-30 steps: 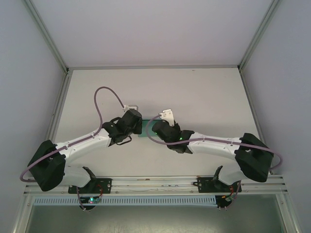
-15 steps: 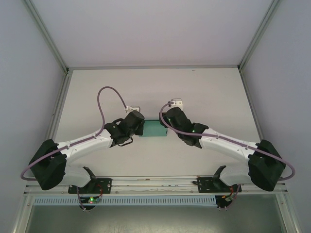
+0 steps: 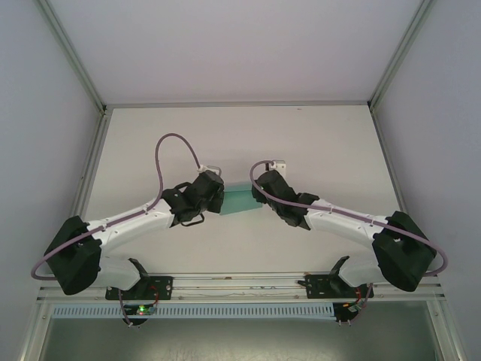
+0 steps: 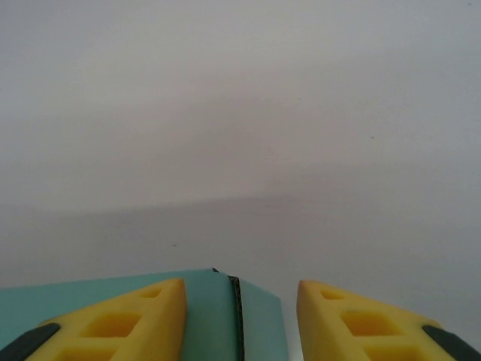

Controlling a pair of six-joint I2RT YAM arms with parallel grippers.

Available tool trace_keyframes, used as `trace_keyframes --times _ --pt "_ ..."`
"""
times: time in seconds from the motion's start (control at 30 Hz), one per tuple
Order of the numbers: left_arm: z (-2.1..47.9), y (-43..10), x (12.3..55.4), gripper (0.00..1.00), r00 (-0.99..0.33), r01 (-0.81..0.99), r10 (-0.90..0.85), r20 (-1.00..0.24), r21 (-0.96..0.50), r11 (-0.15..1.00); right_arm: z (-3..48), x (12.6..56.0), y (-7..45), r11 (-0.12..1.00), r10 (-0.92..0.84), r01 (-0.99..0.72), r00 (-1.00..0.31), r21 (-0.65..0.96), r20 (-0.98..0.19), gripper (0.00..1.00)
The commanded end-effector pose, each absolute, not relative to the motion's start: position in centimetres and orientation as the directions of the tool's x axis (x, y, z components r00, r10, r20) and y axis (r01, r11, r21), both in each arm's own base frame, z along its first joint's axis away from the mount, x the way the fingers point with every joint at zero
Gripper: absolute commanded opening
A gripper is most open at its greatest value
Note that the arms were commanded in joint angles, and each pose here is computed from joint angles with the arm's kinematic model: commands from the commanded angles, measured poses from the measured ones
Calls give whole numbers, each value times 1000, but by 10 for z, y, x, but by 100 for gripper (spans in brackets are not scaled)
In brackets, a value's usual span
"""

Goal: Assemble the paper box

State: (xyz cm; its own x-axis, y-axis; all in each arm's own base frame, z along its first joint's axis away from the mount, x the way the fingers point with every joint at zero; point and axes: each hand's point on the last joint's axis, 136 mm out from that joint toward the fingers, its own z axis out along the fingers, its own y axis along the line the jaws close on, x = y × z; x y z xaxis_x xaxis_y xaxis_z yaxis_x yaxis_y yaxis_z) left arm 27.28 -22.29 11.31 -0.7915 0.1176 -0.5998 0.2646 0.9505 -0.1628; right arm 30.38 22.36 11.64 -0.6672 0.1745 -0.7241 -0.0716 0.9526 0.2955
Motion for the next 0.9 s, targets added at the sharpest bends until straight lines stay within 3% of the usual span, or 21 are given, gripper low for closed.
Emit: trace_keyframes --times 0.0,0.3,0.33,0.47,0.73,0.87 --pt "115 -232 242 46 -819 381 237 -523 -187 905 75 283 212 967 141 -33 -754 252 -642 42" --pt "151 -251 232 79 -803 455 244 -544 -294 841 58 276 201 973 144 -4 -772 231 -619 34" --pt "153 -249 236 85 -809 426 216 -546 -292 856 57 276 200 973 146 0 -773 231 -617 34" --pt "155 -228 258 90 -851 233 51 -523 -288 929 52 274 198 973 142 -1 -785 230 -603 34" --pt "118 -213 276 84 -903 77 -110 -415 -410 909 47 273 194 974 139 1 -792 226 -594 33" --pt "95 -201 268 76 -918 23 -153 -365 -434 901 42 270 189 974 150 18 -796 226 -586 33"
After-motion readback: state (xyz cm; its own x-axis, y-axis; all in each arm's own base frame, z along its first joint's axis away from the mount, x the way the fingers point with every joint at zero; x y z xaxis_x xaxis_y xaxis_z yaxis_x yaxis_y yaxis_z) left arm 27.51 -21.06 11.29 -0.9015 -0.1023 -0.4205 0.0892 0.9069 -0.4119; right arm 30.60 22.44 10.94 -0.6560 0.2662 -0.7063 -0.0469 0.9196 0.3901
